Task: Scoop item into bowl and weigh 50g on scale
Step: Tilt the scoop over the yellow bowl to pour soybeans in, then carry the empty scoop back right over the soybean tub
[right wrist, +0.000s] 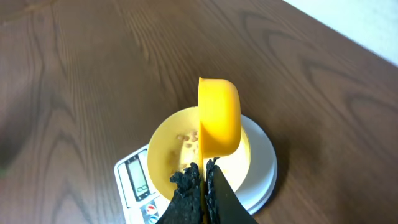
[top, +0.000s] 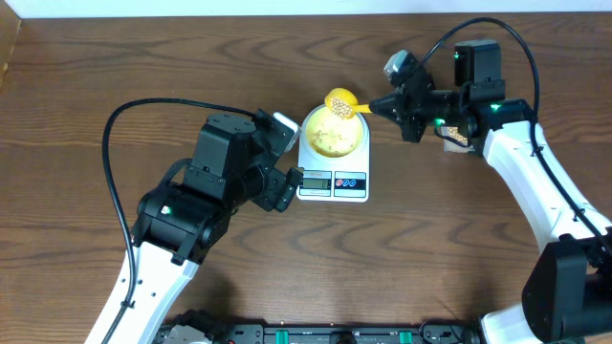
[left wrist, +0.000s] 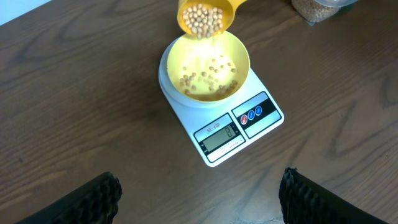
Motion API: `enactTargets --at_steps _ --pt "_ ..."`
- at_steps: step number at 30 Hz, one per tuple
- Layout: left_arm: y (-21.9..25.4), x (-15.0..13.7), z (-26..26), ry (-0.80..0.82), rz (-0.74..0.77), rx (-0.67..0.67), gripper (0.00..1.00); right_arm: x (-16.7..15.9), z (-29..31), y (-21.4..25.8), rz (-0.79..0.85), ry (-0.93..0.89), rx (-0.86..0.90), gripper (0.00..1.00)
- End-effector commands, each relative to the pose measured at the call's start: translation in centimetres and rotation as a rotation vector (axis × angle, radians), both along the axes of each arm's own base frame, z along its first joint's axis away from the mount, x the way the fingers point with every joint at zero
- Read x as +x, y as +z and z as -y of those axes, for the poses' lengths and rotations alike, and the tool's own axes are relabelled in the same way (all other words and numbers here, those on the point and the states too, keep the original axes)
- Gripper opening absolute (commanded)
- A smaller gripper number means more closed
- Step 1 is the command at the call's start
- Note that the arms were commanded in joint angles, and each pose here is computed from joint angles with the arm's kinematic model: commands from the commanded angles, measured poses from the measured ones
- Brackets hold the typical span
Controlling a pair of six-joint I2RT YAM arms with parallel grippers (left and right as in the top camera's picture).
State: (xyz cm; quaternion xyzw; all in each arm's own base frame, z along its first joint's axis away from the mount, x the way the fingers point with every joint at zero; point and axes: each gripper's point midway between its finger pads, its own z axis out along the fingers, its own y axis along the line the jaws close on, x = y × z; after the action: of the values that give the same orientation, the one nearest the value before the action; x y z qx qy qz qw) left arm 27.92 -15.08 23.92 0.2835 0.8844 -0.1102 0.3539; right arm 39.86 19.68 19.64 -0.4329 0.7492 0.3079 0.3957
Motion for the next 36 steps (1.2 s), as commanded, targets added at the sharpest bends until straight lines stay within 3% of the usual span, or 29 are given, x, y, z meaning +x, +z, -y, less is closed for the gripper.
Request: enactTargets --at_steps 1,10,30,36 --pt "-0.1 0.0 0.1 -0.011 -0.005 0.0 0.83 -0.4 -0.4 0.0 0.129 0.098 -0.049 0.01" --pt "-0.1 0.0 0.1 -0.011 -0.005 0.0 0.83 -0.5 -0.4 -0.1 0.213 0.155 -0.087 0.01" --pt "-0.1 0.0 0.1 -0.011 -0.005 0.0 0.84 -0.4 -0.4 0.1 0.225 0.155 -0.087 0.01" --pt "-0.1 0.0 0.1 -0.011 -0.005 0.0 0.83 1.1 0.4 2.3 0.18 0.009 -0.059 0.01"
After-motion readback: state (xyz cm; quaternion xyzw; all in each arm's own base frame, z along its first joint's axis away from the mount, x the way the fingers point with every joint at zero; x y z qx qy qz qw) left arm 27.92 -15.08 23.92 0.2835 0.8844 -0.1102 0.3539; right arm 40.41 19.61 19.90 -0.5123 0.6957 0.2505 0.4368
